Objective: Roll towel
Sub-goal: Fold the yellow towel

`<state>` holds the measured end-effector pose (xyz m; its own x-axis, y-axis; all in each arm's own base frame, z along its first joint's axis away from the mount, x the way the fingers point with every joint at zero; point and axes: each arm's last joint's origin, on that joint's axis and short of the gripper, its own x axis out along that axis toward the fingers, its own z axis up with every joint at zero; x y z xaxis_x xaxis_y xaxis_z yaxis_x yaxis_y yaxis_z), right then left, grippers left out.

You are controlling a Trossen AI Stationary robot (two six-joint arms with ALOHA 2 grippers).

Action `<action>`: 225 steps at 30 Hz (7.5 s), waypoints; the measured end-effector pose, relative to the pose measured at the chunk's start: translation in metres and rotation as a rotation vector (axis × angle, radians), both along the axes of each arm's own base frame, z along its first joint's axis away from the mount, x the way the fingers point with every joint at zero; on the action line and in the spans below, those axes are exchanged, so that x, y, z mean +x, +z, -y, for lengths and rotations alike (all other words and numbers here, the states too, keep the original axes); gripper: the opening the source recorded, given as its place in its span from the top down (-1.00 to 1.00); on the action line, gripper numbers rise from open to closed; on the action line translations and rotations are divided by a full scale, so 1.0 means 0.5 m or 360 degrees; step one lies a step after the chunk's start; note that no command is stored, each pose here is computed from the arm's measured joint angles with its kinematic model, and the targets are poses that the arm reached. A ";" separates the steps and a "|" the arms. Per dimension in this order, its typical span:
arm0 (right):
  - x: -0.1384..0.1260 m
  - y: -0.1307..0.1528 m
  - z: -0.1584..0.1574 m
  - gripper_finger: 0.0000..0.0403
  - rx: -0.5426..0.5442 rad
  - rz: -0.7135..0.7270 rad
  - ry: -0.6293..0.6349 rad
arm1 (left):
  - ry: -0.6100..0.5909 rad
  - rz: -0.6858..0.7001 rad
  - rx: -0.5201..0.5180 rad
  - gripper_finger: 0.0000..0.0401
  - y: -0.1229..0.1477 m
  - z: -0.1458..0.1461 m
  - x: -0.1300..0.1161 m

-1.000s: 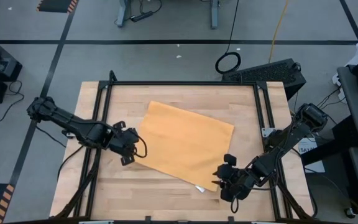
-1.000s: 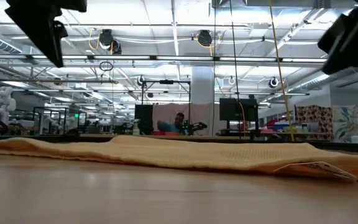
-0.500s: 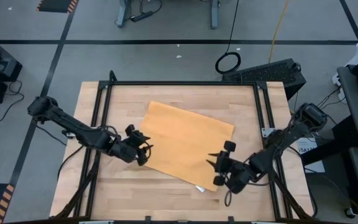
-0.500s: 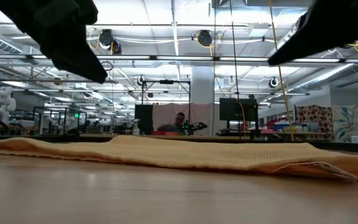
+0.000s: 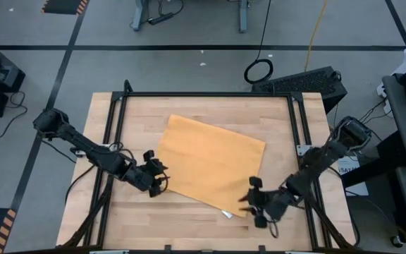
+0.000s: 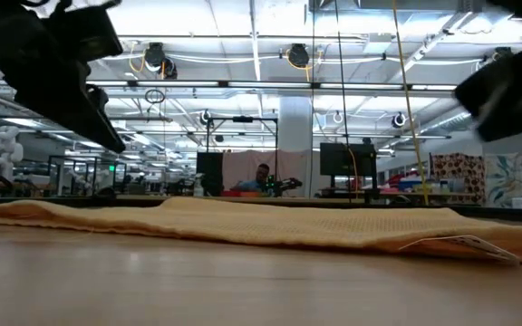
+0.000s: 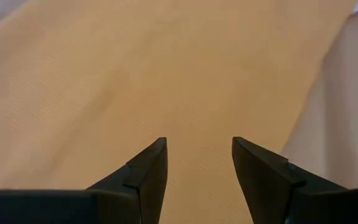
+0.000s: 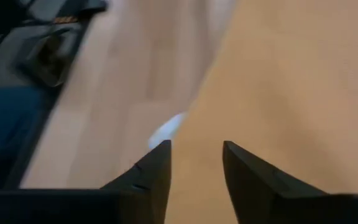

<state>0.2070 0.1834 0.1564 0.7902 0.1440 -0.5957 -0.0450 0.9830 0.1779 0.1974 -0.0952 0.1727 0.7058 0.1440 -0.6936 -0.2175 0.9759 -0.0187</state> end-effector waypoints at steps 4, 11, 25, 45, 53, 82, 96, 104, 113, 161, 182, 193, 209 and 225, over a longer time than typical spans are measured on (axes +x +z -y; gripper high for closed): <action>-0.037 -0.009 -0.035 0.01 -0.0069 -0.0010 0.0117 | -0.0095 0.0172 0.0031 0.08 -0.009 0.024 0.034; -0.054 -0.046 -0.051 -0.26 -0.0170 -0.0103 0.0160 | -0.0190 0.0321 0.0121 0.08 -0.045 0.045 0.103; -0.026 -0.132 -0.066 -0.12 -0.0338 -0.0019 0.0063 | -0.0249 0.0243 0.0234 0.08 -0.072 0.076 0.189; -0.008 -0.145 -0.049 0.92 0.0051 -0.0077 -0.0343 | -0.0372 0.0554 0.0335 0.08 -0.035 0.087 0.211; 0.011 -0.088 -0.030 0.97 0.0388 0.0031 -0.0576 | -0.0527 0.0728 0.0366 -0.06 -0.031 0.105 0.222; 0.042 -0.017 -0.001 0.96 0.0688 0.0247 -0.0740 | -0.0514 0.0787 0.0484 0.74 -0.156 0.169 0.379; -0.005 -0.031 -0.039 0.07 -0.0031 0.0177 -0.0150 | -0.0493 0.0708 -0.0164 0.95 -0.145 0.099 0.408; -0.027 -0.039 -0.045 -0.41 -0.0518 0.0243 -0.0057 | -0.0532 0.0627 -0.0398 0.95 -0.151 0.062 0.419; -0.014 -0.040 -0.030 -0.29 -0.0821 0.0240 0.0055 | -0.0507 0.0627 -0.0449 0.95 -0.150 0.056 0.421; -0.001 -0.029 -0.015 0.99 -0.0635 0.0226 -0.0063 | -0.0578 -0.0038 -0.0329 -0.18 -0.092 0.105 0.332; -0.029 -0.018 0.017 1.00 -0.0647 0.0078 -0.0248 | -0.0287 -0.1319 0.0559 0.03 -0.050 0.135 0.001; -0.030 -0.019 0.019 1.00 -0.0646 0.0067 -0.0255 | -0.0270 -0.1290 0.0526 0.04 -0.063 0.104 -0.040; -0.031 -0.019 0.019 1.00 -0.0636 0.0060 -0.0264 | -0.0297 -0.1183 0.0522 0.61 -0.096 0.065 -0.054; -0.068 -0.025 -0.023 1.00 -0.0309 -0.0092 -0.0034 | -0.0466 -0.0986 0.0058 0.95 -0.007 0.135 -0.020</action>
